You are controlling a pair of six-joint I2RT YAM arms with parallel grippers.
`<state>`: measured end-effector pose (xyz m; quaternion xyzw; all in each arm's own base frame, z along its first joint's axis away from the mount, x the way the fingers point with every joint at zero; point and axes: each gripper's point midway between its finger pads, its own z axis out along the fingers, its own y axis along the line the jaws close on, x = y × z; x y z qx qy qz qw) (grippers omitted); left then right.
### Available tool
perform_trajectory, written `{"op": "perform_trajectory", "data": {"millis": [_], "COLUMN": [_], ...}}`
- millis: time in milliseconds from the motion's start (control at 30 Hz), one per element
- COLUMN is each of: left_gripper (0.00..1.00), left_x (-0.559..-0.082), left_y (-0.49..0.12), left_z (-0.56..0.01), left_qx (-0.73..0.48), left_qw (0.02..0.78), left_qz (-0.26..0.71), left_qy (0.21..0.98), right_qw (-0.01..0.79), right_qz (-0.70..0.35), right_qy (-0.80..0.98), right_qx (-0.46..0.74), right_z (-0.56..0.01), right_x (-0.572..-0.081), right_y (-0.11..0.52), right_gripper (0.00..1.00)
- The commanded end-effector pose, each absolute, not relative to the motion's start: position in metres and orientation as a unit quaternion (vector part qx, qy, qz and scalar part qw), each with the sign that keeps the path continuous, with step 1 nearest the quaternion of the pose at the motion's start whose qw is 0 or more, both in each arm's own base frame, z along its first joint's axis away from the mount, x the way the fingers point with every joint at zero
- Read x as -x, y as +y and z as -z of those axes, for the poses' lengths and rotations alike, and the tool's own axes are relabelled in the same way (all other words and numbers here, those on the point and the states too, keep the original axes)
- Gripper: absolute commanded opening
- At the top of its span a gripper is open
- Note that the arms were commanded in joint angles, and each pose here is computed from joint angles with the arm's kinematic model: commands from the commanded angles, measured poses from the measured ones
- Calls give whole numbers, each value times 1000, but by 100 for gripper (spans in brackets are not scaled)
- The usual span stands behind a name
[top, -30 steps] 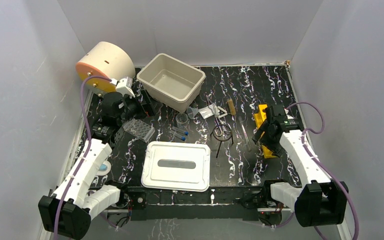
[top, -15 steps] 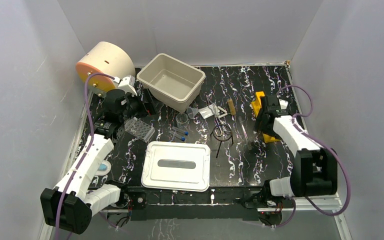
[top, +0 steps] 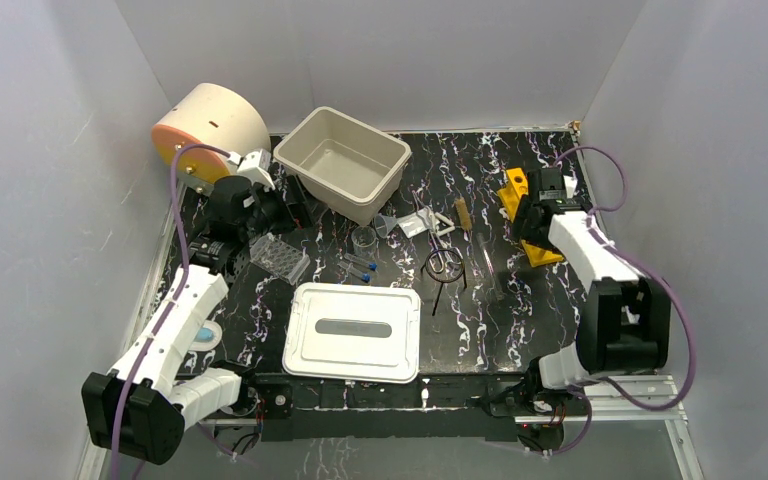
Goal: Organize the chemistry lab equipment
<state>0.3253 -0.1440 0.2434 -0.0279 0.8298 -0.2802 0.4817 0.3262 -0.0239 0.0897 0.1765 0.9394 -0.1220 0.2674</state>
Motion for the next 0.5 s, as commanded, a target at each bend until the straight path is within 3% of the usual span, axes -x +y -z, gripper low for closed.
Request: {"op": "perform_trajectory", "data": {"millis": [0, 133, 233, 467], "left_gripper": [98, 98, 98, 98], "left_x": [-331, -332, -328, -321], "left_y": [-144, -140, -142, -144], "left_z": [-258, -251, -247, -242], "left_qx": [27, 45, 44, 51], "left_qw": [492, 478, 468, 452], "left_qz": [275, 264, 269, 278], "left_qy": [825, 836, 841, 846], "right_qw": [322, 333, 331, 290], "right_qz": [27, -60, -126, -71], "right_qy": [932, 931, 931, 954], "right_qx": [-163, -137, -85, -38], "right_z": [-142, -159, -161, -129], "right_x": [-318, -302, -297, -299], "right_y": [3, 33, 60, 82], "right_gripper": [83, 81, 73, 63]}}
